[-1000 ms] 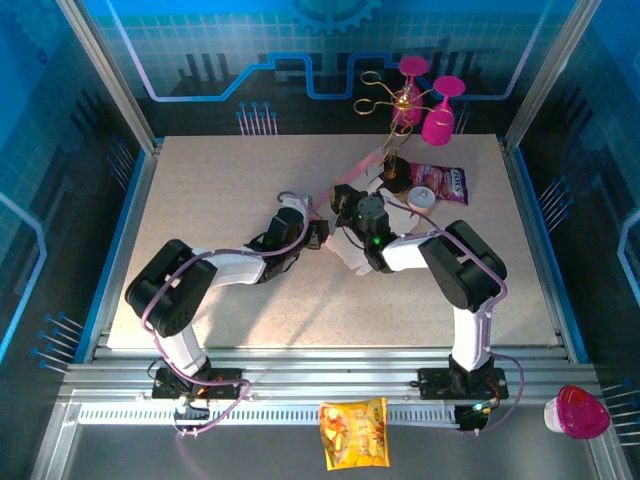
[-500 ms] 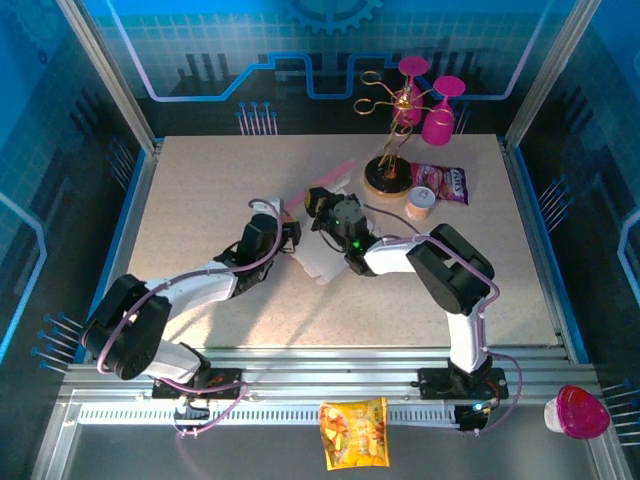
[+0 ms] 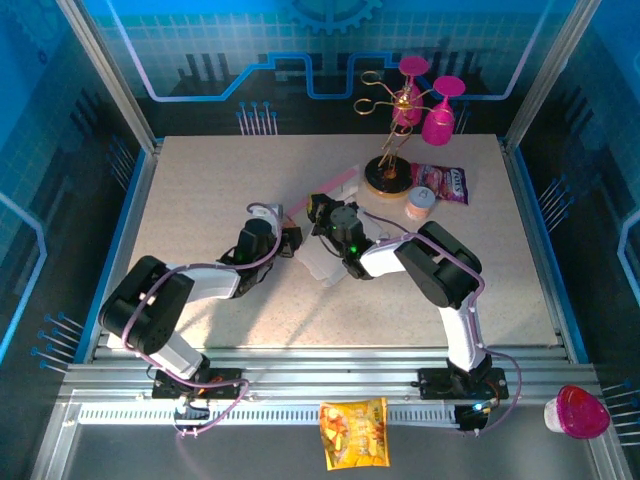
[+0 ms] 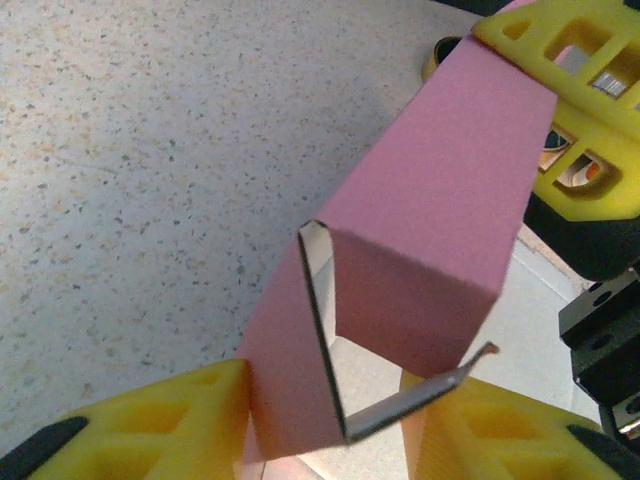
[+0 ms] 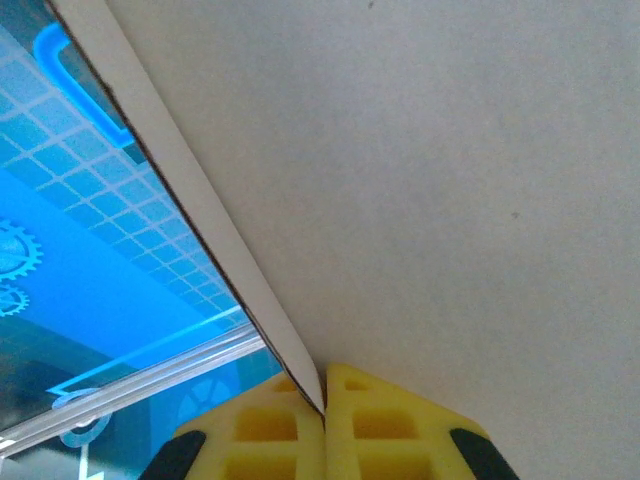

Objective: Fold the paper box

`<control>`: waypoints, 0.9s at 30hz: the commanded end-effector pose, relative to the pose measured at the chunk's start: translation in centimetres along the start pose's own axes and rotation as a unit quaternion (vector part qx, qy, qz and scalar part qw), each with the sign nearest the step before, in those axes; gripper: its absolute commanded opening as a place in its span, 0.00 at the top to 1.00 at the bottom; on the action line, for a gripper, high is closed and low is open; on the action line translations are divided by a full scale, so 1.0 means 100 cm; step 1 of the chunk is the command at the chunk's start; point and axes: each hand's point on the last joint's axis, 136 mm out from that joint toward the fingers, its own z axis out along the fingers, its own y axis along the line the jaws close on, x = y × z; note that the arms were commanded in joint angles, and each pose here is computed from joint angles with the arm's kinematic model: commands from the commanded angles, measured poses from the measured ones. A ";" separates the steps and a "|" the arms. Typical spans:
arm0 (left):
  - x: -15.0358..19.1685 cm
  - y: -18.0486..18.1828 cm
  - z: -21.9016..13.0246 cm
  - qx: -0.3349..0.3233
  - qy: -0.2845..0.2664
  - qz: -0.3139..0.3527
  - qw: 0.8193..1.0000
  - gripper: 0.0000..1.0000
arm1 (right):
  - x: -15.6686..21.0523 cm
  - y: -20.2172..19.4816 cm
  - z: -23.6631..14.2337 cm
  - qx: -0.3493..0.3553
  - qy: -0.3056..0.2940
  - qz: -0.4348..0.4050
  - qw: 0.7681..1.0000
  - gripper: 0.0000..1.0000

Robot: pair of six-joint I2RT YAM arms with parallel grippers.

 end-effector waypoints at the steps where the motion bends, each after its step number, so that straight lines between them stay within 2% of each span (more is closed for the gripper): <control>1: -0.014 -0.015 0.003 0.052 -0.034 -0.007 0.998 0.60 | 0.025 -0.029 -0.003 0.043 0.050 0.009 0.998 1.00; 4: -0.017 -0.017 0.003 0.059 -0.037 0.000 0.998 0.66 | 0.026 -0.029 -0.002 0.043 0.051 0.010 0.998 1.00; 6: -0.018 -0.021 0.003 0.070 -0.036 0.003 0.997 0.66 | 0.024 -0.029 0.000 0.042 0.048 0.012 0.998 1.00; 10: -0.018 -0.031 0.000 0.089 -0.033 0.011 0.995 0.53 | 0.021 -0.027 0.002 0.039 0.046 0.013 0.998 1.00; 13: -0.018 -0.038 -0.010 0.099 -0.028 0.017 0.995 0.47 | 0.016 -0.024 0.002 0.034 0.041 0.014 0.998 1.00; 27: 0.008 -0.051 -0.081 0.152 0.027 0.005 0.988 0.38 | 0.005 -0.015 0.002 0.031 0.037 -0.003 0.999 1.00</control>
